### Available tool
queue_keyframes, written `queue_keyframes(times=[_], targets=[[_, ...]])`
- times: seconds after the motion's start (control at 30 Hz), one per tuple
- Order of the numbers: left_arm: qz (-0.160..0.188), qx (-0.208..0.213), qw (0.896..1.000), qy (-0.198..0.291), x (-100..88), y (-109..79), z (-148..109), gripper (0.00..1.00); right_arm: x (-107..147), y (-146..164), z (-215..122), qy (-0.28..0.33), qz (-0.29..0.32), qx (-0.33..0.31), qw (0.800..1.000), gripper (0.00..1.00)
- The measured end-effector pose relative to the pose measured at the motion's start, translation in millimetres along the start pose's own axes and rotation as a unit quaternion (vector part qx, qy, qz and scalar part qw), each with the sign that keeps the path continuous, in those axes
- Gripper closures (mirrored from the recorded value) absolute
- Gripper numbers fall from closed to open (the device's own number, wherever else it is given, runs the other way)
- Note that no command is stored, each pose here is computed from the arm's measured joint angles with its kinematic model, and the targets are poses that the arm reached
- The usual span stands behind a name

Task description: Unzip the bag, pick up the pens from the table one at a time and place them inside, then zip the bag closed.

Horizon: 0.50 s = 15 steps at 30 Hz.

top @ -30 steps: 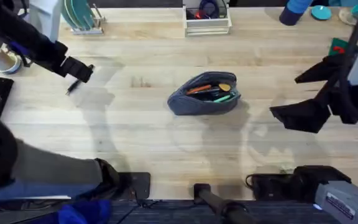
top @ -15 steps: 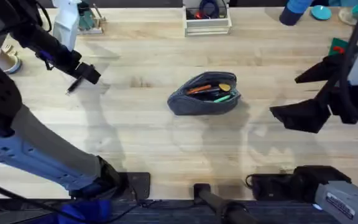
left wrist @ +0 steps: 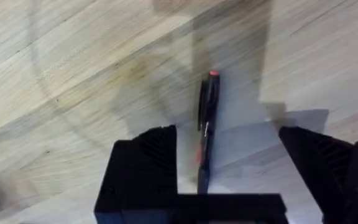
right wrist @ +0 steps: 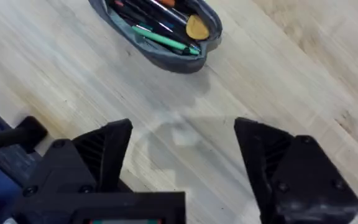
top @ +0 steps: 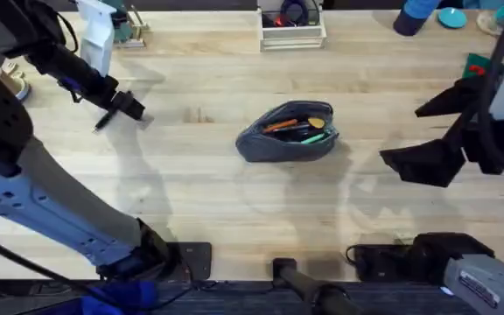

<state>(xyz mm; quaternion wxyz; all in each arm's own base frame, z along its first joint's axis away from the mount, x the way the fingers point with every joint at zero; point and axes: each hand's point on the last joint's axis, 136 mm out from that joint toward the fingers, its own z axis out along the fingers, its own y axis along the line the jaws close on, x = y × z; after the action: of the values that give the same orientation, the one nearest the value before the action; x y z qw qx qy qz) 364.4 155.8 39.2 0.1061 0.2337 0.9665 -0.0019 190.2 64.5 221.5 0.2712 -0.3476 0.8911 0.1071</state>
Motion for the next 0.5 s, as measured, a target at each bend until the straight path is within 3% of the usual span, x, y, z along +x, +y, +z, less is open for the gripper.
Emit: queue_keyframes(times=[0.5], targets=[[-0.010, 0.025, 1.000, 0.002, 1.4, -0.1, 5.9, 0.008, 0.1, 0.0, 0.0, 0.000, 0.000, 0.000, 1.000, 0.004]])
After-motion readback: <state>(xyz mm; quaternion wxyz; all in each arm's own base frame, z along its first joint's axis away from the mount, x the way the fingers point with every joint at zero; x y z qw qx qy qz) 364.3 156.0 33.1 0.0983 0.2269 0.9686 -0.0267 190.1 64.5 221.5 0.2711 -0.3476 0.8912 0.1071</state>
